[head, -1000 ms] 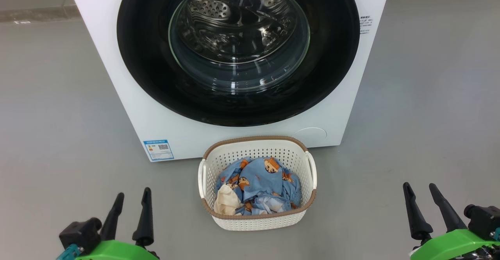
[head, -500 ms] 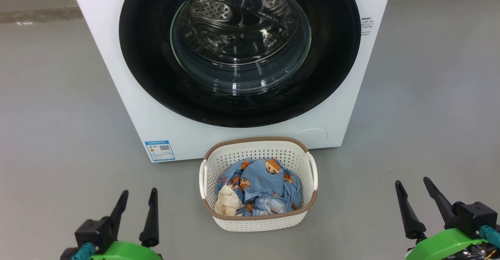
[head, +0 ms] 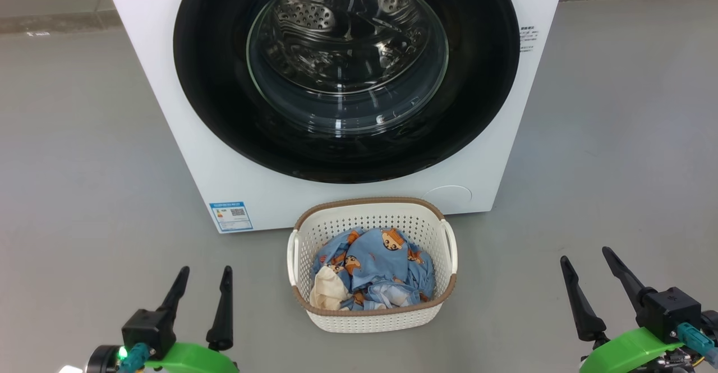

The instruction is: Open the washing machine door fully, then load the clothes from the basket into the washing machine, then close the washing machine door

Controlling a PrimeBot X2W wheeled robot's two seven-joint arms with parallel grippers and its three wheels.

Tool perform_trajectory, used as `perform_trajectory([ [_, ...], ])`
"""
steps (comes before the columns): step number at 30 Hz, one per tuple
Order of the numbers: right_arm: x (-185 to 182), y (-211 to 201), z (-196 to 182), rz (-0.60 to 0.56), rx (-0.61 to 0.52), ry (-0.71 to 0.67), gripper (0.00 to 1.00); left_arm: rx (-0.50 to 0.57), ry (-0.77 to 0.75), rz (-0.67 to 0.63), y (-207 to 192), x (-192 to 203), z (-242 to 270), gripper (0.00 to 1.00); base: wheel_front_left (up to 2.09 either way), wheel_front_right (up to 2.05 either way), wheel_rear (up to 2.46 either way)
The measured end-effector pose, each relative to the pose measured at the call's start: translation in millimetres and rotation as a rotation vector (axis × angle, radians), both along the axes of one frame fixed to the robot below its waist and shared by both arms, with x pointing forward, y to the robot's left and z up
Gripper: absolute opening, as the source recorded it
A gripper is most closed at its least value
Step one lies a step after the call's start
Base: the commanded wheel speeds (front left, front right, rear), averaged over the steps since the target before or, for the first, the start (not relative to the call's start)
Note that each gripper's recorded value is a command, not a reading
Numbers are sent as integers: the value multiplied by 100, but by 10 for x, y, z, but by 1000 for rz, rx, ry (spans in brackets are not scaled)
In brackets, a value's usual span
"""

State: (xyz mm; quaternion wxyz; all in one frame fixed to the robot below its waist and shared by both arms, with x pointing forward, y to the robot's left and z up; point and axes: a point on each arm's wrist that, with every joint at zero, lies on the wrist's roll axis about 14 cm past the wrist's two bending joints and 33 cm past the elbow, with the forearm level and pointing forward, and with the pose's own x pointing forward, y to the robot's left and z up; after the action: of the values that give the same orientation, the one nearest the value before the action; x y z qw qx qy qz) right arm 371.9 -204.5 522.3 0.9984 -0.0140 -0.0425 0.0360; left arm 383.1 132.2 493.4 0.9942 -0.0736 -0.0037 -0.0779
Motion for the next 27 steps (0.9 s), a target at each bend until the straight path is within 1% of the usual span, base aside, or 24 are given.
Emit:
perform_trajectory([
  [27, -4, -11, 42, -5, 16, -13, 100, -10, 25, 20, 32, 0, -62, 100, 0, 0, -1],
])
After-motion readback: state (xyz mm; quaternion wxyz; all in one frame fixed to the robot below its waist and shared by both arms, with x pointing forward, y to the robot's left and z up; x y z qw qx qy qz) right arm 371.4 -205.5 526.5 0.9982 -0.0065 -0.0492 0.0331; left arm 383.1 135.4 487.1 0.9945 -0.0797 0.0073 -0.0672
